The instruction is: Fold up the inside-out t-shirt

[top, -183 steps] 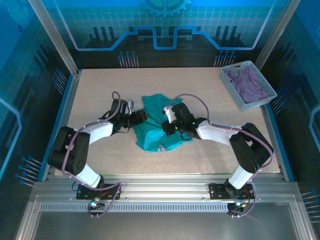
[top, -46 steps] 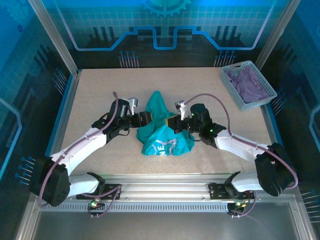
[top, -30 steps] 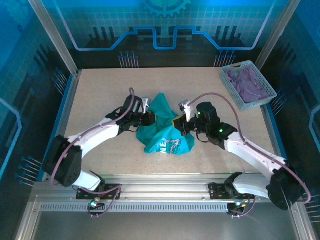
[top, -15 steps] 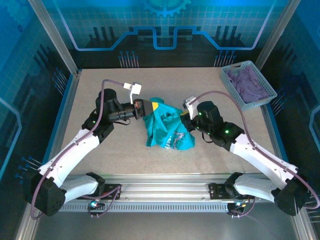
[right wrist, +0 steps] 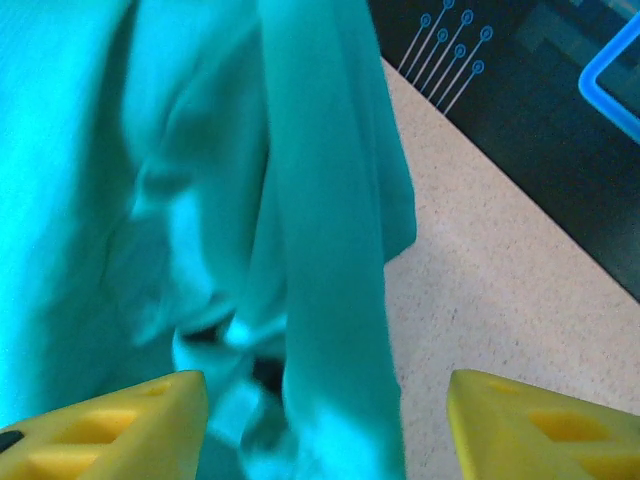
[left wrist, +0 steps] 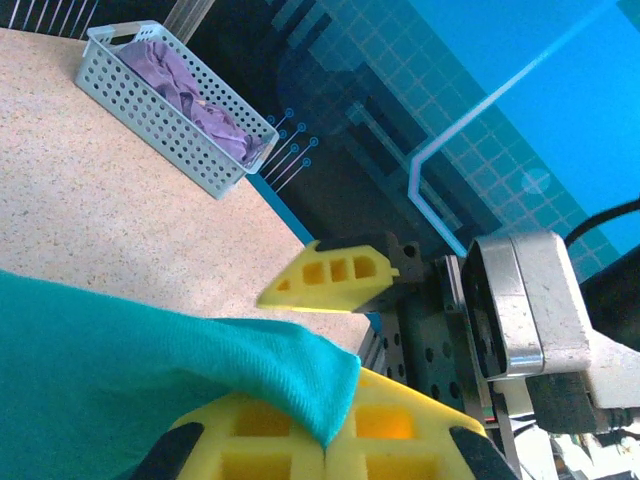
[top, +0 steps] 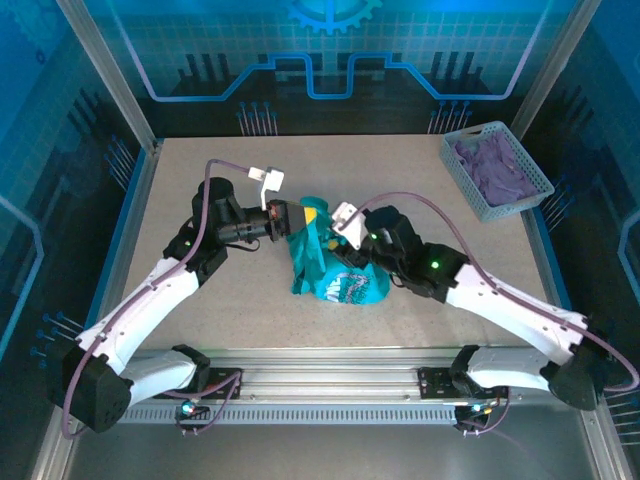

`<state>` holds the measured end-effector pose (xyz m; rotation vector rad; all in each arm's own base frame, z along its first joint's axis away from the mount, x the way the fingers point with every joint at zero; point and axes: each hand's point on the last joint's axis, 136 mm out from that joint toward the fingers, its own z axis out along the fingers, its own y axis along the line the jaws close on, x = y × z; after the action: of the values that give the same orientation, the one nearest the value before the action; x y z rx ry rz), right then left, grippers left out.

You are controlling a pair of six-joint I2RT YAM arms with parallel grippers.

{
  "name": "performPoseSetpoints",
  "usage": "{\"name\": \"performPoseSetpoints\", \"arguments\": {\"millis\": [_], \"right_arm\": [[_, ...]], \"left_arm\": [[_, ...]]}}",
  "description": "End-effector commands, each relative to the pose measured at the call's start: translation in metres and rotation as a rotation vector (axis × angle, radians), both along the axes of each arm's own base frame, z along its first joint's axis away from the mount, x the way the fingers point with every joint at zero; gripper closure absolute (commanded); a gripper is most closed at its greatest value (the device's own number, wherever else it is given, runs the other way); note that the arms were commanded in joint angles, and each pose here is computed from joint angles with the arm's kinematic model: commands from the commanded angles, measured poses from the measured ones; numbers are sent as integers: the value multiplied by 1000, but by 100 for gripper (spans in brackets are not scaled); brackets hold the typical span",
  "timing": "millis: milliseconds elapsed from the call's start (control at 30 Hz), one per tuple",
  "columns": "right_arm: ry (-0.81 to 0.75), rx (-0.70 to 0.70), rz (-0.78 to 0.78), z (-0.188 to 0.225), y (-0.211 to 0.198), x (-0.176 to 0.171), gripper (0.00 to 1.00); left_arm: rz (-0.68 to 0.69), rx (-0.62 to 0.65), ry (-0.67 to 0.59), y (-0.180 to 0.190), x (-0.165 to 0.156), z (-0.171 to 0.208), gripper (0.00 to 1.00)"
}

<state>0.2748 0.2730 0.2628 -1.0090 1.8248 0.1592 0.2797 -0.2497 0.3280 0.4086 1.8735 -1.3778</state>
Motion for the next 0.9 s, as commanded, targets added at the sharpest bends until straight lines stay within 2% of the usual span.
{"name": "performPoseSetpoints", "arguments": {"millis": [0,67,167,233,333,367,467,567,700,800,867], "right_arm": [[-57,1,-10,20,9,23,37],[-32,26,17,20,15,27,46],[63,97,77,17,20,24,83],[164,186,138,18,22,14,100],[310,380,237,28,27,-3,100],[345,438,261,33,29,-7,100],[432,560,273,41,35,-10,100],[522,648,235,41,36,0,100],[610,702,156,31,33,17,100],[652,715,123,25,33,26,100],[668,708,99,21,32,31,100]], "left_arm": [[-16,12,-42,2,-2,6,100],[-7,18,-44,3,-1,5,100],[37,38,-45,7,4,2,100],[163,90,-25,21,18,-7,99],[423,224,15,57,45,-29,84],[473,269,22,65,49,-36,79],[545,376,56,80,55,-52,70],[558,443,67,82,49,-61,61],[559,502,-13,76,23,-54,53],[474,470,-59,58,-4,-50,53],[379,430,-57,41,-22,-52,59]]}}
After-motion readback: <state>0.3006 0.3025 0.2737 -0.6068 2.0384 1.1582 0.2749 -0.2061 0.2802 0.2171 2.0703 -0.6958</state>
